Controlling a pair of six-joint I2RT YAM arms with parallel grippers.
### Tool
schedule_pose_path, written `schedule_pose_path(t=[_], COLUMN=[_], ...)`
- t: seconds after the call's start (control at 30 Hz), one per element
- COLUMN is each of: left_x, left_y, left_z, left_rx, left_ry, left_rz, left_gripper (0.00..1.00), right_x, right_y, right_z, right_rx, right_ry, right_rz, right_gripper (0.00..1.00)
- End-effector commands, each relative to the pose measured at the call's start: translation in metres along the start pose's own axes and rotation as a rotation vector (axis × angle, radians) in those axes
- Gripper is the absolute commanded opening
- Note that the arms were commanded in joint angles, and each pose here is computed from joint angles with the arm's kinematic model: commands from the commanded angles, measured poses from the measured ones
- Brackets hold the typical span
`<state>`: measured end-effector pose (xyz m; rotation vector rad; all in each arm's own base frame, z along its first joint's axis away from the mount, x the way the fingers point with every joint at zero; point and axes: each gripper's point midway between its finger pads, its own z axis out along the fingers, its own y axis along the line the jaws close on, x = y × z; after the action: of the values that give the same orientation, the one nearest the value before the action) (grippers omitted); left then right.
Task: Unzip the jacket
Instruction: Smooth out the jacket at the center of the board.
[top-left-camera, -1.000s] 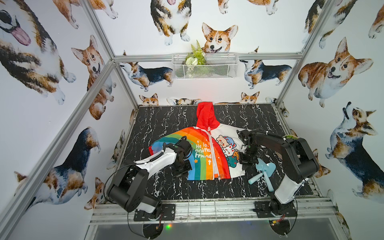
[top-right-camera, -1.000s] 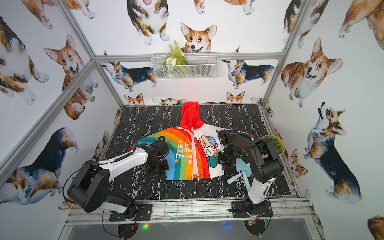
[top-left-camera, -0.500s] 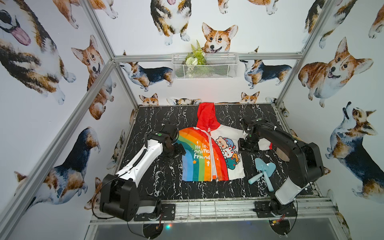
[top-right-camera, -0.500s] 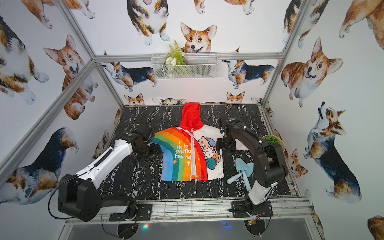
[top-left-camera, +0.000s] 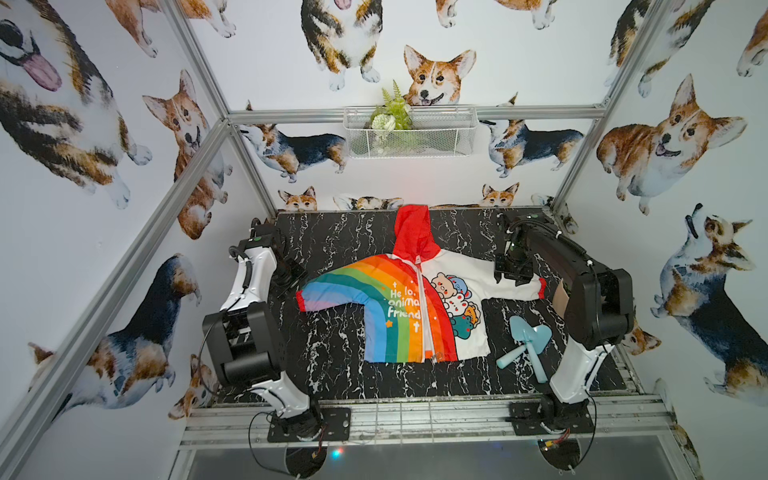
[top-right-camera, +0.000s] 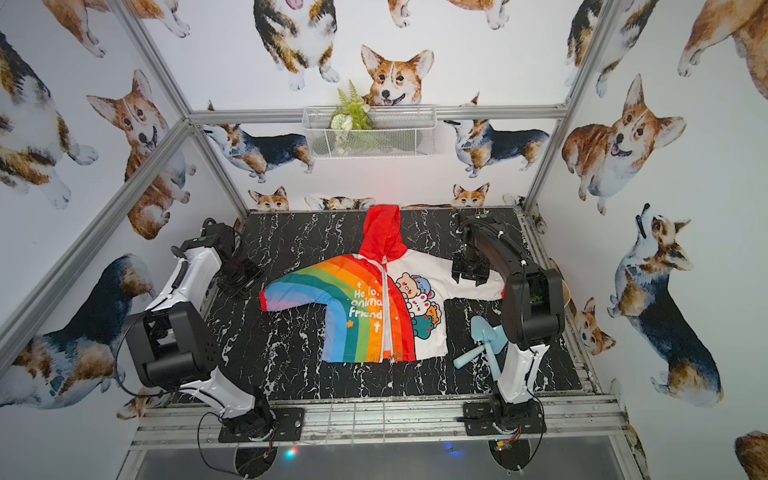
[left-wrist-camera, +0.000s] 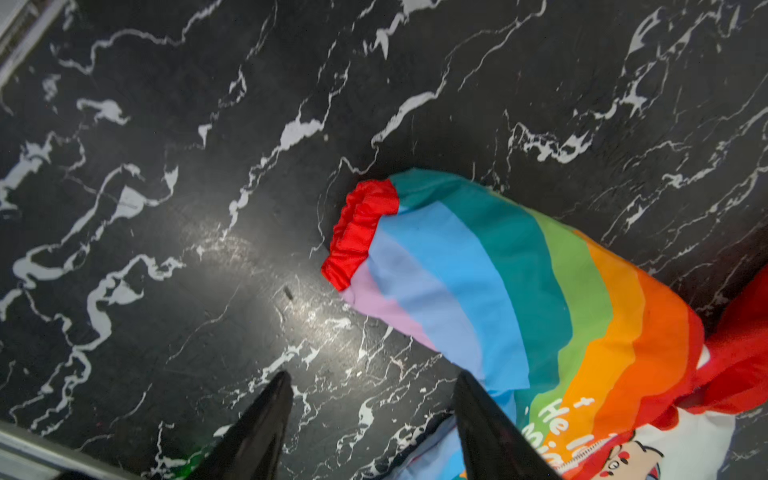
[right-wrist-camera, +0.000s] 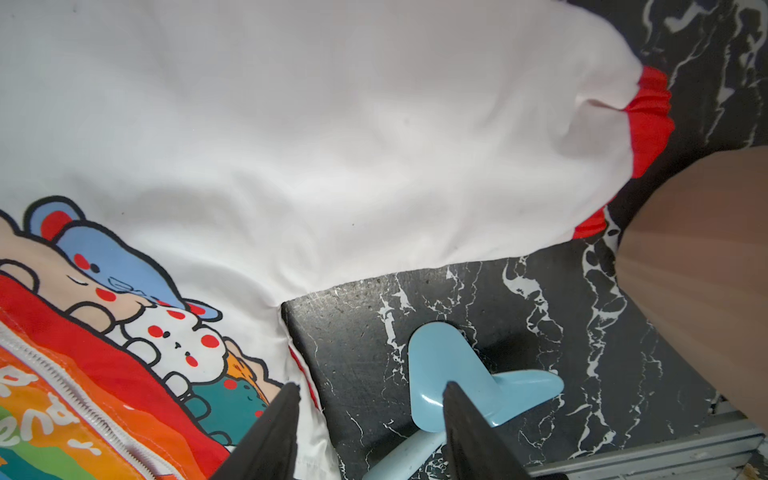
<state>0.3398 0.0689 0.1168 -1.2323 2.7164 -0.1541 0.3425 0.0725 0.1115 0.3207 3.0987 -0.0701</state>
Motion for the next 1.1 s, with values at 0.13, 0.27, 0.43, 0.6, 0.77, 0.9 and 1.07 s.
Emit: schedule_pose_path(t=[0.13,0.27,0.43,0.6,0.77,0.9,1.07], left_x=[-0.015,-0.012,-0.009,-0.003,0.001,0.0,-0.01], left_y=[0.005,0.009,0.012,0.017,0.018,0.015,0.013], left_z=[0.04,0.056,0.069,0.081,0.093,0.097,0.092], left_rx=[-0.083,-0.111,-0.128,-0.149,-0.147,-0.137,-0.151], left_ry=[0.058,0.096,0.123,0.154,0.178,0.189,0.178], left_rz=[0.04,0.058,0.043,0.05,0.038,0.032,0.03], left_gripper=[0.51,0.45,0.42,0.38,0.29,0.04,0.0], right_x=[-0.003,-0.006,-0.011,-0.015,-0.019,-0.023,-0.032], right_y=[-0.007,-0.014,-0.024,-0.031,-0.046,-0.063,-0.078], right_z=[0.002,0.004,0.004,0.003,0.004,0.005,0.012], right_rx=[0.013,0.012,0.028,0.042,0.111,0.188,0.228], right_ry=[0.029,0.036,0.038,0.04,0.047,0.05,0.069], right_rz=[-0.006,0.012,0.033,0.048,0.079,0.093,0.112], right_gripper=[0.57,0.57,0.57,0.57,0.57,0.58,0.59])
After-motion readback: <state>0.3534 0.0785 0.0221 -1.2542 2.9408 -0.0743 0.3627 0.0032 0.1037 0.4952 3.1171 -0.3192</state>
